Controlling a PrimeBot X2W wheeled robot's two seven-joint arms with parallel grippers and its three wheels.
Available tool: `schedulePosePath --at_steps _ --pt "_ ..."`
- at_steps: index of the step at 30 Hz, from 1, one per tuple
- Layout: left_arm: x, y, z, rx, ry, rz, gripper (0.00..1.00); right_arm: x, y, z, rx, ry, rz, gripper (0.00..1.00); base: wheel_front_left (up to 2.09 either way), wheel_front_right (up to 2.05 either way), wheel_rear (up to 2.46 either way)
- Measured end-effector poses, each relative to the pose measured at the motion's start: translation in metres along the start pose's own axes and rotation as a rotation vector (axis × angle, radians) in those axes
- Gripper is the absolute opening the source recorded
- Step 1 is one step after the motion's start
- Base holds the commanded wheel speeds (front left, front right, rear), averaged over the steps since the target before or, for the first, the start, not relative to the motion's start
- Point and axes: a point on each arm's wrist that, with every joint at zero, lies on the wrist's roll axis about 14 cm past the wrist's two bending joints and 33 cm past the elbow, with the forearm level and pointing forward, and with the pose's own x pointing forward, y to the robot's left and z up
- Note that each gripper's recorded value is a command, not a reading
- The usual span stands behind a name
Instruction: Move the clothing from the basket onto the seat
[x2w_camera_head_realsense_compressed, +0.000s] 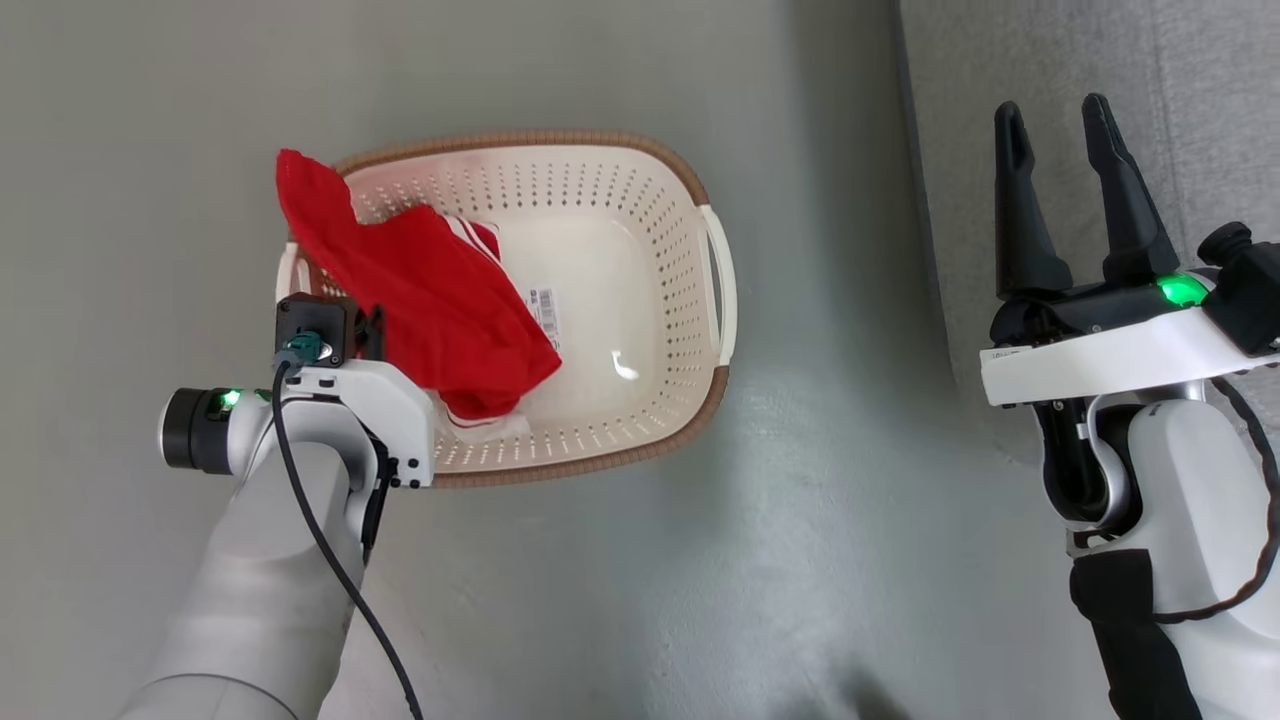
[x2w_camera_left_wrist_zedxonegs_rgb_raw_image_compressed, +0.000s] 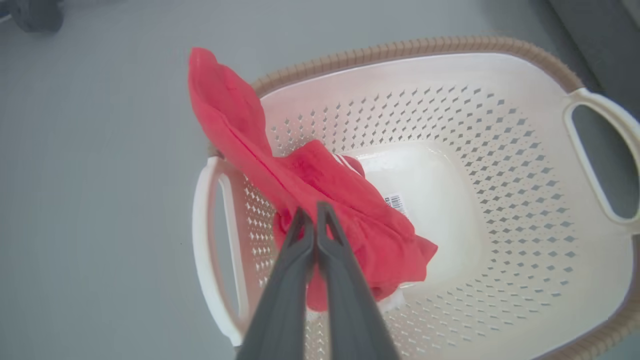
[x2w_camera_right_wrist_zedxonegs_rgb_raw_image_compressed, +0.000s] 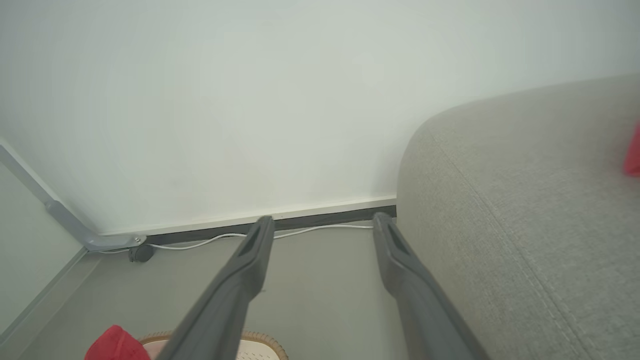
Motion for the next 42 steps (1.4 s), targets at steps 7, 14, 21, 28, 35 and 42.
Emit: schedulePosePath --at_steps 7,14,21,28,35,42 --pt "-0.020 -0.013 0.036 -0.001 -0.119 -0.044 0.00 -0.008 0.007 0.025 -0.001 -0.044 0.010 1.00 0.00 0.00 0.00" --pt "-0.054 -0.027 0.082 -0.006 -0.282 -0.080 0.00 -0.028 0.013 0.045 0.001 -0.070 0.012 1.00 0.00 0.00 0.00" --pt "-0.095 -0.038 0.120 0.000 -0.425 -0.109 0.00 -0.053 0.018 0.064 -0.016 -0.096 0.020 1.00 0.00 0.00 0.00" --pt "-0.140 -0.049 0.156 0.000 -0.575 -0.134 0.00 -0.077 0.025 0.076 -0.015 -0.114 0.028 1.00 0.00 0.00 0.00" --pt "-0.186 -0.063 0.196 0.019 -0.734 -0.170 0.00 -0.094 0.033 0.085 -0.011 -0.134 0.041 1.00 0.00 0.00 0.00" --pt "-0.230 -0.085 0.225 0.061 -0.868 -0.242 0.00 -0.109 0.040 0.085 -0.011 -0.133 0.058 1.00 0.00 0.00 0.00"
